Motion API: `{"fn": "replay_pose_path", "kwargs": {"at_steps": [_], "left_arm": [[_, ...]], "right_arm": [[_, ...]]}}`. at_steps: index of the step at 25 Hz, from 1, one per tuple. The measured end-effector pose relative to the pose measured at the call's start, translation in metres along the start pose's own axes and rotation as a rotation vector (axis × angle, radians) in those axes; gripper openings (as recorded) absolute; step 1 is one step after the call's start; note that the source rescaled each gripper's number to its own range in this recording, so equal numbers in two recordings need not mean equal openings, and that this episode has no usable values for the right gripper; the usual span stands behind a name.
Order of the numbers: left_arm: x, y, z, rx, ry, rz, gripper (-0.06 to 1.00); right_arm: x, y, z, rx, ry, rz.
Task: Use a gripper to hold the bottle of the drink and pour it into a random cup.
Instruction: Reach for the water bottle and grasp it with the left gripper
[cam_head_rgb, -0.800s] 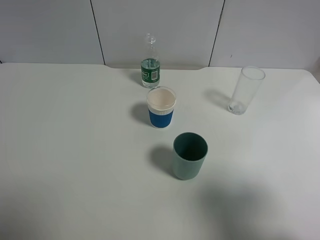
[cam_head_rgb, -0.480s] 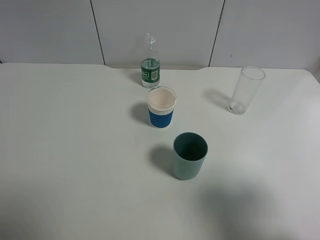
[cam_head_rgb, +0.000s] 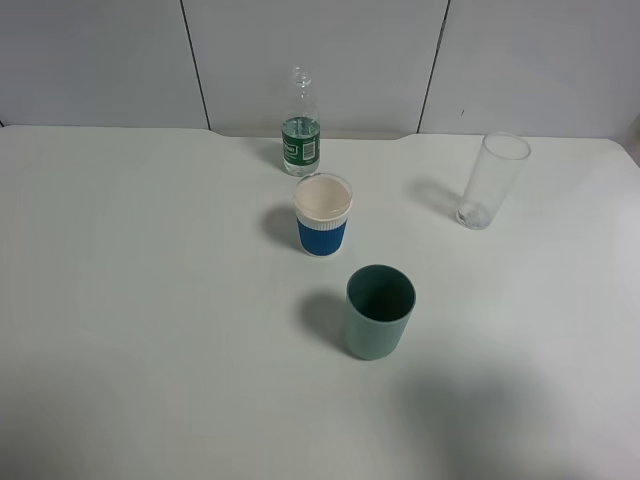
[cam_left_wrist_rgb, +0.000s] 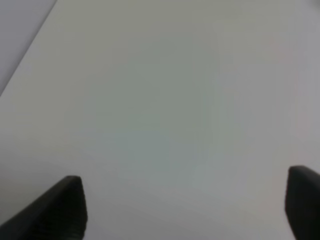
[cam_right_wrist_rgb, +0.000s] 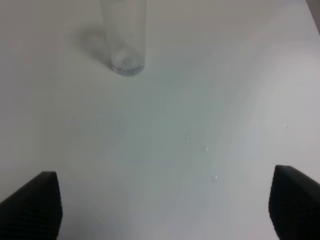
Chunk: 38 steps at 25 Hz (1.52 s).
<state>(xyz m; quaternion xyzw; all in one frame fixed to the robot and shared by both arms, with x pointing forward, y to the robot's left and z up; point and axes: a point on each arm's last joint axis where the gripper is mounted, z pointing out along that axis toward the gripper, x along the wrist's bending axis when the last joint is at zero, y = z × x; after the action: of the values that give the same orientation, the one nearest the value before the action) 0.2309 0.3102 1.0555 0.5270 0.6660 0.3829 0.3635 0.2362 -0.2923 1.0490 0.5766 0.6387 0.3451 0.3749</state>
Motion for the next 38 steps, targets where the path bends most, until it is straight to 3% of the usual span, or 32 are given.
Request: {"fn": "replay_pose_path", "kwargs": {"at_steps": [38], "left_arm": [[0.0000,0.0000,0.0000,0.000,0.000,0.000,0.63]], "right_arm": [[0.0000,0.0000,0.0000,0.000,0.000,0.000]]}}
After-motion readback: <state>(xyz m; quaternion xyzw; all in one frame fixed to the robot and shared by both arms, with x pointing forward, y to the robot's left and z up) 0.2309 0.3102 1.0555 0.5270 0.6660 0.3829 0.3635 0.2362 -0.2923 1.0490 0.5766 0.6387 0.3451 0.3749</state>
